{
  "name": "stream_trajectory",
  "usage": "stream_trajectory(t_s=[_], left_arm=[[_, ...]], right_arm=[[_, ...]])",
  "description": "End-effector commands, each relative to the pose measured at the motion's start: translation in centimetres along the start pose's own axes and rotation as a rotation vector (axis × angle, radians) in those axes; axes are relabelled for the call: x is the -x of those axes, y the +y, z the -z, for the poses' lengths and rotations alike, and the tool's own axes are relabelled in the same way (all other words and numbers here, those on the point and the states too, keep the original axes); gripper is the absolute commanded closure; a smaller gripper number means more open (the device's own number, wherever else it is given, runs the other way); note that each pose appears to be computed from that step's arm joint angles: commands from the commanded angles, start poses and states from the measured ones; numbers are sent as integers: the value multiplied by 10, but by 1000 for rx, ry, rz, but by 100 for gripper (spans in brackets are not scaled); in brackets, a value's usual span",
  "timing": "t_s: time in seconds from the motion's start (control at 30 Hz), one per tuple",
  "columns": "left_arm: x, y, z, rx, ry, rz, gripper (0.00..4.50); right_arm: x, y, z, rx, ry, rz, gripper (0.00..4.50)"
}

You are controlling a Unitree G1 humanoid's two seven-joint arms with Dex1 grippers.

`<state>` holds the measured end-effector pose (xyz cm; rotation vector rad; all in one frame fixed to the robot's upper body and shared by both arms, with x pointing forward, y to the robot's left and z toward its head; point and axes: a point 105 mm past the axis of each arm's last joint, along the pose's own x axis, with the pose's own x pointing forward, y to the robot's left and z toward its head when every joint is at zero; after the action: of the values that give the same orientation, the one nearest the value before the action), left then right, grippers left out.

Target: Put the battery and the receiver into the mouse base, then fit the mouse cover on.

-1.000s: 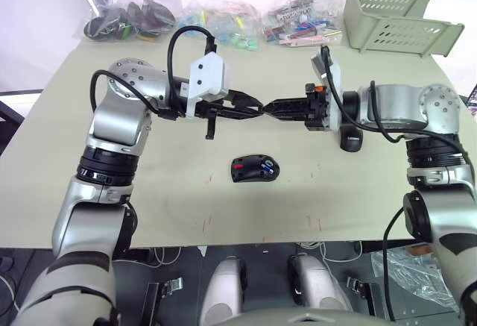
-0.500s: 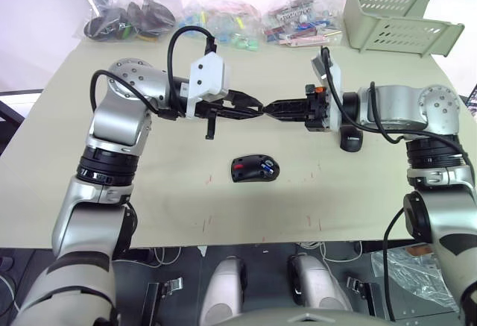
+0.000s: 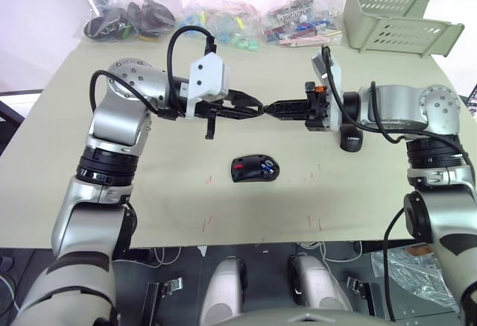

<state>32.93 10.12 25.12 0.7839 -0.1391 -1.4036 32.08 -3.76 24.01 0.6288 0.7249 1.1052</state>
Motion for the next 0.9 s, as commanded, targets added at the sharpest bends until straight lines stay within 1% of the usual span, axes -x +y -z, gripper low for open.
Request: stream_trajectory(t_s=[0.03,0.17,0.2,0.27,0.3,0.33,0.37,0.4,0.43,0.5,0.53,0.63,0.67,0.73,0.8,0.9], left_arm=[[5,2,-9,-39,-14,-18,444],[6,1,-8,-34,-15,-11,444],[7,0,-9,-38,-20,-7,342],[9,-1,-9,-30,-22,-11,310],[10,0,-9,-27,-23,-17,248],[11,0,-8,-28,-19,-22,223],[13,-1,-6,-38,-7,-23,178],[16,-3,-3,-59,13,-23,147],[17,-4,-1,-74,28,-23,147],[24,-4,-2,-27,11,-51,147],[27,-4,0,19,4,-70,147],[33,-7,6,132,-5,-105,147],[33,-9,7,154,-9,-107,147],[32,-17,14,229,-11,-106,147],[30,-27,26,287,6,-98,147],[27,-35,39,334,23,-107,147]], right_arm=[[5,14,-5,44,-20,-41,441],[5,14,-5,44,-17,-39,441],[5,13,-5,45,-15,-38,450],[5,13,-4,47,-12,-33,450],[6,13,-4,47,-11,-31,450],[6,12,-4,48,-10,-26,450],[7,11,-4,49,-9,-20,450],[7,10,-4,51,-7,-14,450],[8,10,-4,52,-6,-10,450],[9,8,-3,60,-3,8,450],[12,7,-2,106,17,48,450],[20,0,4,327,83,212,450],[22,-1,4,367,90,235,450],[21,5,6,493,141,249,450],[17,11,10,604,235,261,450],[12,24,1,662,288,236,450]])
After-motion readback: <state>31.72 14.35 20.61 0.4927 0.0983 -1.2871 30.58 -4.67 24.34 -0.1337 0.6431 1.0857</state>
